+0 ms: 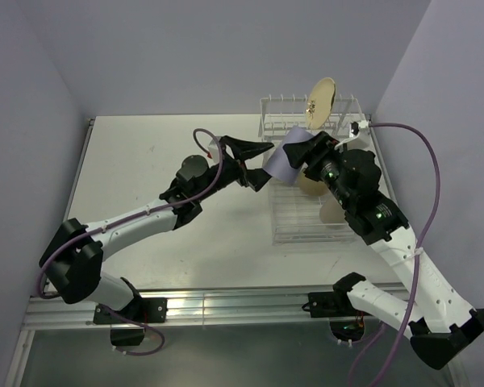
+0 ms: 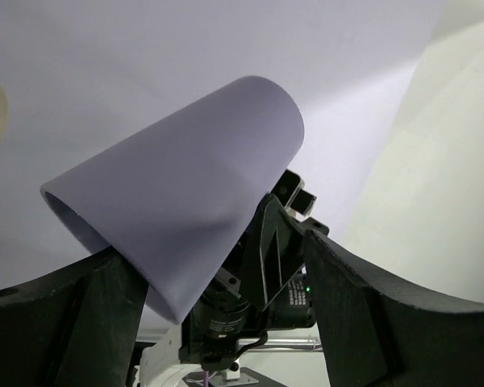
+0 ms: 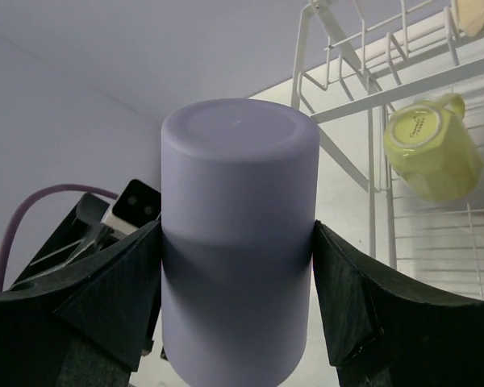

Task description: Load the mixed dishes into the dish rack

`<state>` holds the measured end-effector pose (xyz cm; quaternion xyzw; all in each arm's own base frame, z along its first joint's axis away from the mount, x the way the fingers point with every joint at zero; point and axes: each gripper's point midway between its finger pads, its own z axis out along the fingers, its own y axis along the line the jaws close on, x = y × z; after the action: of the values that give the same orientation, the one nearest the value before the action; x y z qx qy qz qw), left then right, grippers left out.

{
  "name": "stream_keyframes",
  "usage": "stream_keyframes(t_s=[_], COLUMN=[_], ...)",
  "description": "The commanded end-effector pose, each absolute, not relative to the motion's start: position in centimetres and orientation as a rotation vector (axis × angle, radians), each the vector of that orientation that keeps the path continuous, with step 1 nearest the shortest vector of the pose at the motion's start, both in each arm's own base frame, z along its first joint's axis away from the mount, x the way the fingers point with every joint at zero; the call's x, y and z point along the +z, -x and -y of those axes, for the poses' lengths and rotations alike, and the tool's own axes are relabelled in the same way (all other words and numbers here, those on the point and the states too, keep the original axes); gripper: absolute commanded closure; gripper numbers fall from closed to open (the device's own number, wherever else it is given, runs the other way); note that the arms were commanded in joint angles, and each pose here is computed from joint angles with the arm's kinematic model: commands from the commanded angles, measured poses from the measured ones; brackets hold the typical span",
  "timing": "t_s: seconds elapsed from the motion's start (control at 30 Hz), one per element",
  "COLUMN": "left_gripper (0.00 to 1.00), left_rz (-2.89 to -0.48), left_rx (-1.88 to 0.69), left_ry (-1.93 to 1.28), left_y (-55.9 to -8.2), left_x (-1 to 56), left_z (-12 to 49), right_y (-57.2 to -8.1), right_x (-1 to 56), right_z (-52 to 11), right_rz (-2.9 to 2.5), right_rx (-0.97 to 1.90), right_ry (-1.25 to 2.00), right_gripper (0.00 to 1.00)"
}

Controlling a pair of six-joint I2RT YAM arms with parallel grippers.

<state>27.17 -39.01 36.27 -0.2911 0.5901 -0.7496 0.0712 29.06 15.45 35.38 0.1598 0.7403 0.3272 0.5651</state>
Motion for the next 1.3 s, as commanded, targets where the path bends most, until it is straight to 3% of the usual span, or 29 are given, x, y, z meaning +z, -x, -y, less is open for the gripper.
stream_keyframes(t_s=[0.0, 0.13, 0.27, 0.33, 0.37, 0.4, 0.5, 0.83, 1.27], left_gripper=[0.22, 0.33, 0.55, 0.74, 0.79, 0.86, 1.00, 1.00, 1.00], left_rz=[-1.583, -1.551, -1.537, -1.534, -1.520, -1.532, -1.528, -1.522, -1.666], left_rx=[-2.471, -2.487, -2.509, -2.523, -2.535, -2.535, -2.553, -2.716, -2.801], left_ry=[0.986, 0.981, 0.958, 0.946, 0.935, 0.944, 0.920, 0.628, 0.212], left_y=[-27.6, -27.7, -27.4, -27.0, -26.8, -26.6, -25.7, -21.7, -17.5], left_x=[41.6, 42.0, 42.2, 42.2, 42.3, 41.8, 41.6, 42.2, 42.2], left_z=[38.3, 38.2, 38.1, 37.8, 37.6, 37.5, 36.9, 36.1, 37.1], right_y=[-28.2, -27.3, -26.4, -25.7, -25.5, -25.1, -24.5, -21.6, -16.5], right_x=[37.4, 36.9, 36.6, 37.2, 37.1, 37.5, 38.0, 41.5, 41.9], right_z=[-16.2, -16.4, -16.5, -16.1, -15.9, -15.7, -15.4, -16.8, -19.2], right_rz=[-1.658, -1.672, -1.691, -1.676, -1.682, -1.670, -1.684, -1.700, -1.766], right_rx=[0.873, 0.900, 0.914, 0.915, 0.903, 0.907, 0.895, 1.034, 1.235], right_ry=[-0.349, -0.327, -0.303, -0.292, -0.282, -0.271, -0.249, -0.088, 0.176], right_gripper=[0.54, 0.54, 0.50, 0.44, 0.41, 0.31, 0.18, 0.10, 0.16])
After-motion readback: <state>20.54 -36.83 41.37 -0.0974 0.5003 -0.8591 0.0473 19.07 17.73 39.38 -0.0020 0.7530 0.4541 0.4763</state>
